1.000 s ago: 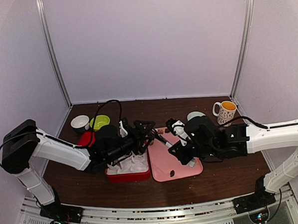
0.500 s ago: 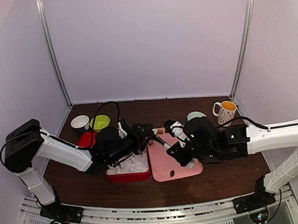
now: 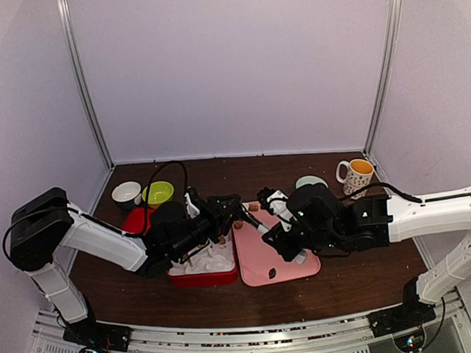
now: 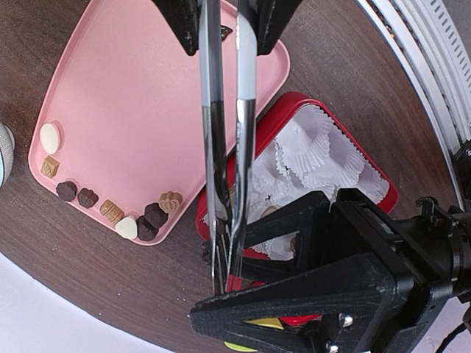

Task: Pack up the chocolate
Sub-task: Adjust the clamp.

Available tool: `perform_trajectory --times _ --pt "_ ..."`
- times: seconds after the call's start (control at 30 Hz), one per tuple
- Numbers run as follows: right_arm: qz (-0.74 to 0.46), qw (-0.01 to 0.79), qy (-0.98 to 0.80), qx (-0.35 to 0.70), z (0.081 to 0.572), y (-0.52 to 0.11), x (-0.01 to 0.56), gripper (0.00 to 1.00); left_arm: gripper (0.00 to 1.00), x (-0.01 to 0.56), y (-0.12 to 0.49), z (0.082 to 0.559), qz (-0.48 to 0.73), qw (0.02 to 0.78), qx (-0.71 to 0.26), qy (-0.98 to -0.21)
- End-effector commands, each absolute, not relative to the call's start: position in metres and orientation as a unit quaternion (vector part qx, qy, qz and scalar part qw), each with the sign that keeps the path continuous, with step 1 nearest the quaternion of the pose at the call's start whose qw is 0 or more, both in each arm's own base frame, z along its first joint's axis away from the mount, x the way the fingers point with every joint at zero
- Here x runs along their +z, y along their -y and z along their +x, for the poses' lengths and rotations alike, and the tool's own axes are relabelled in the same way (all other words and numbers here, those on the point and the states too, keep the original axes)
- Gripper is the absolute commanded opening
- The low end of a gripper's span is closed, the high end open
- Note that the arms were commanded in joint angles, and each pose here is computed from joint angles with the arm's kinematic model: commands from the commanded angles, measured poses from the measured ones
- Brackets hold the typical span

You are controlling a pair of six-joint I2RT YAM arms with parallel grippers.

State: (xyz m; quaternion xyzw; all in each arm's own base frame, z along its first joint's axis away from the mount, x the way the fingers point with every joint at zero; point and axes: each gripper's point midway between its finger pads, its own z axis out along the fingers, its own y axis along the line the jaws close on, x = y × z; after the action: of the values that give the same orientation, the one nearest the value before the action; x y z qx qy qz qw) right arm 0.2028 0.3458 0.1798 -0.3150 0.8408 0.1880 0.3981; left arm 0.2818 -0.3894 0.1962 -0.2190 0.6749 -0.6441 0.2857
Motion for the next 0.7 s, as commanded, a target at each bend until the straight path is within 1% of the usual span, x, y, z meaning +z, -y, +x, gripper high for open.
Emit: perform_trajectory --times 0.0,0.07,0.1,0.17,0.23,0.27,0.37,0.4,0.67 --pt "-0.307 0.413 -0.836 0.191 0.2043 -0.3463 0.1919 0.23 0.27 0.2133 0.3883 0.2817 -0.207 0.301 -0.667 -0.649" --pt "-0.303 0.413 -0.837 0.191 0.2035 -0.3443 0.1918 0.34 0.27 0.2136 0.3882 0.2817 -0.207 0.302 -0.667 -0.649" --pt "-0.3 0.413 -0.839 0.191 0.2034 -0.3426 0.1909 0.41 0.27 0.2137 0.3882 0.2818 -0.207 0.302 -0.667 -0.649" --pt "-0.296 0.412 -0.839 0.198 0.2016 -0.3411 0.1902 0.52 0.27 0.2146 0.3886 0.2819 -0.206 0.303 -0.667 -0.649" --pt "-0.292 0.413 -0.838 0.206 0.2003 -0.3406 0.1892 0.56 0.27 0.2143 0.3885 0.2817 -0.206 0.302 -0.667 -0.649" --pt "-0.289 0.413 -0.838 0.208 0.2003 -0.3398 0.1882 0.57 0.27 0.2144 0.3888 0.2817 -0.206 0.302 -0.667 -0.649" --pt "-0.287 0.409 -0.841 0.206 0.2004 -0.3404 0.1842 0.56 0.27 0.2154 0.3889 0.2815 -0.205 0.302 -0.669 -0.648" --pt "-0.287 0.408 -0.842 0.205 0.2005 -0.3407 0.184 0.54 0.27 0.2159 0.3891 0.2814 -0.205 0.301 -0.67 -0.647" --pt "-0.29 0.404 -0.844 0.201 0.2018 -0.3443 0.1832 0.33 0.27 0.2166 0.3896 0.281 -0.205 0.3 -0.671 -0.646"
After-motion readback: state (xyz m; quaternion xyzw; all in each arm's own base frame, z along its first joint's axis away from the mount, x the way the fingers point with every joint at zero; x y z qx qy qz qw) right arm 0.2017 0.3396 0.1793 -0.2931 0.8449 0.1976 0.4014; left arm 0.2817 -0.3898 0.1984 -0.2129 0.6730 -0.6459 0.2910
